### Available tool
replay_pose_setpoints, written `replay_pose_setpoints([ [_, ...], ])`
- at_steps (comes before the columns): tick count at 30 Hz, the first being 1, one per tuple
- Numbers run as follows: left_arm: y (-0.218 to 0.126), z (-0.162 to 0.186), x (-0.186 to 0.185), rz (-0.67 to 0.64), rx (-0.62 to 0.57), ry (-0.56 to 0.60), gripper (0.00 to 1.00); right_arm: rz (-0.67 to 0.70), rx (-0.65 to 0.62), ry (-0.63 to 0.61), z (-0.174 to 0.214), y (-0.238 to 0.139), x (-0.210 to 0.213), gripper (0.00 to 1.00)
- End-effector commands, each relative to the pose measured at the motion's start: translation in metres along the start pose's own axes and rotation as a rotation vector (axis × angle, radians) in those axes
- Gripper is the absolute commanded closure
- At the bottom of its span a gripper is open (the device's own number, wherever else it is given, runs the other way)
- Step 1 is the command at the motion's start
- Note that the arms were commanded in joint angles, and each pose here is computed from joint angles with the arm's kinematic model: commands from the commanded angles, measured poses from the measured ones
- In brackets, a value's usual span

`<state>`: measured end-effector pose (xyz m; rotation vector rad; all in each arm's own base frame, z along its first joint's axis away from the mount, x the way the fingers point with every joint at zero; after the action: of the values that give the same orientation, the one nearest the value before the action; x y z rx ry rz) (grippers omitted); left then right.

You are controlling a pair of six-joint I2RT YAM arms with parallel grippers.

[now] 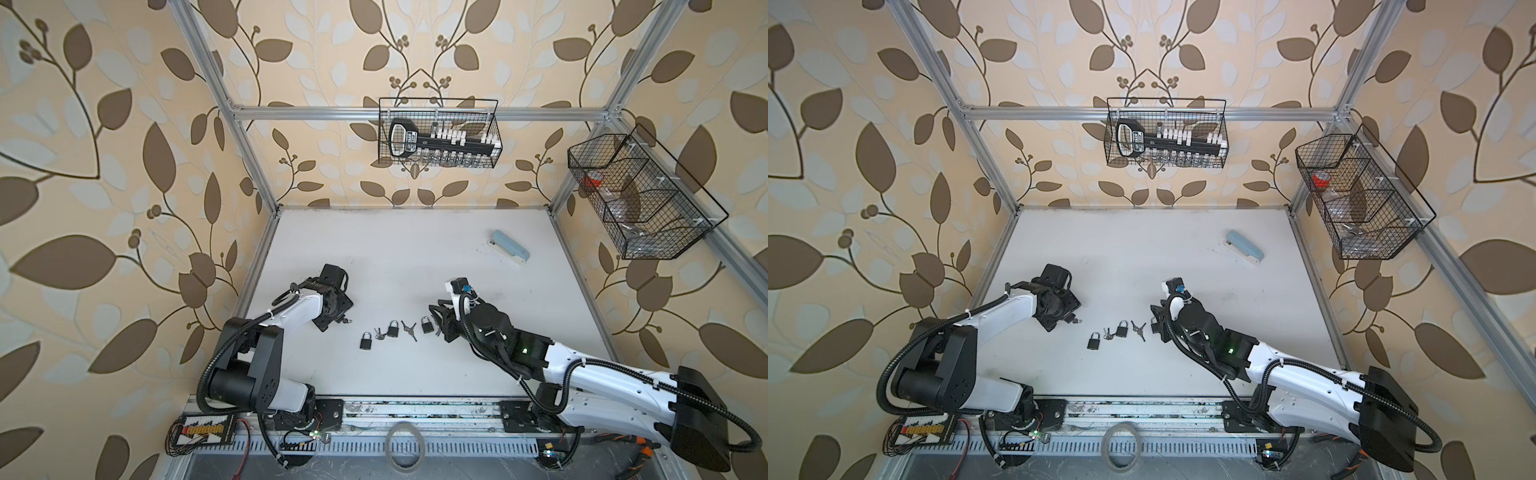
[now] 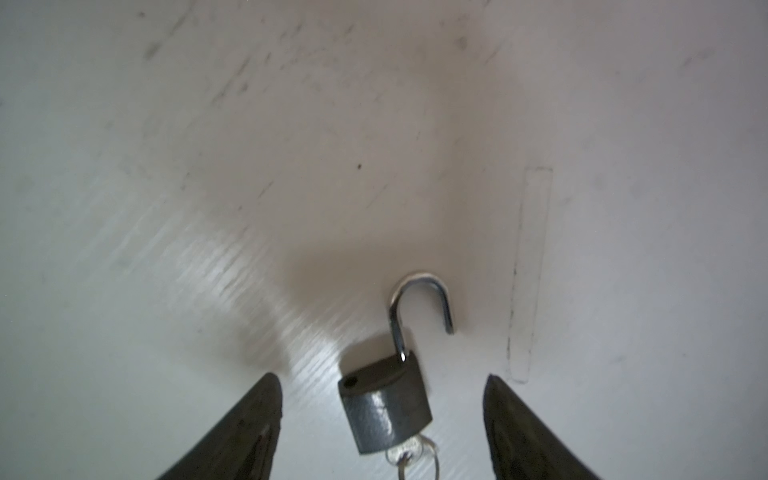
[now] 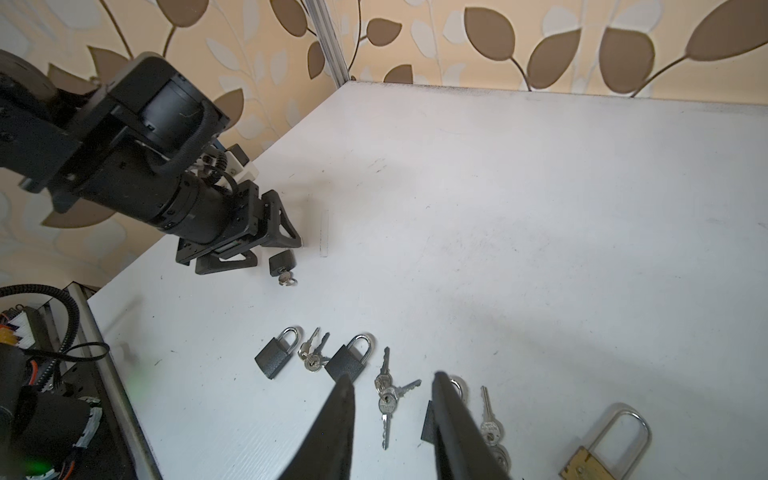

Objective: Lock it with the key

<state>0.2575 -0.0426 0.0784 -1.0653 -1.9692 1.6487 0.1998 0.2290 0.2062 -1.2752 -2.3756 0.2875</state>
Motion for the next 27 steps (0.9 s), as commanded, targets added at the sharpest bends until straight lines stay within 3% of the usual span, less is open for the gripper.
replay_pose_setpoints([
  [1, -0.002, 0.008, 0.021, -0.068, -0.006, -0.010, 0.25, 0.012, 0.004, 0.010, 0.004, 0.003, -0.003, 0.68],
  [17, 0.000, 0.003, -0.005, -0.053, -0.009, 0.023, 0.29, 0.022, 0.002, 0.010, 0.007, -0.003, -0.007, 0.67],
  [27, 0.006, 0.003, 0.005, -0.193, 0.007, 0.207, 0.38, 0.013, 0.009, 0.006, 0.009, 0.000, -0.006, 0.67],
])
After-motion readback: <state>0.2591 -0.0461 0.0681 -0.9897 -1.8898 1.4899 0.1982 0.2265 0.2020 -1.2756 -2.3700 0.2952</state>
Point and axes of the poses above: each gripper's point midway between its finger pads, its own y axis out along the fingers, its own x axis along the line the jaws close on, z = x × y, the point moved 5 cm from there along -y, back along the fingers, and after that the axes turned 3 degrees about y, right-handed, at the moved point
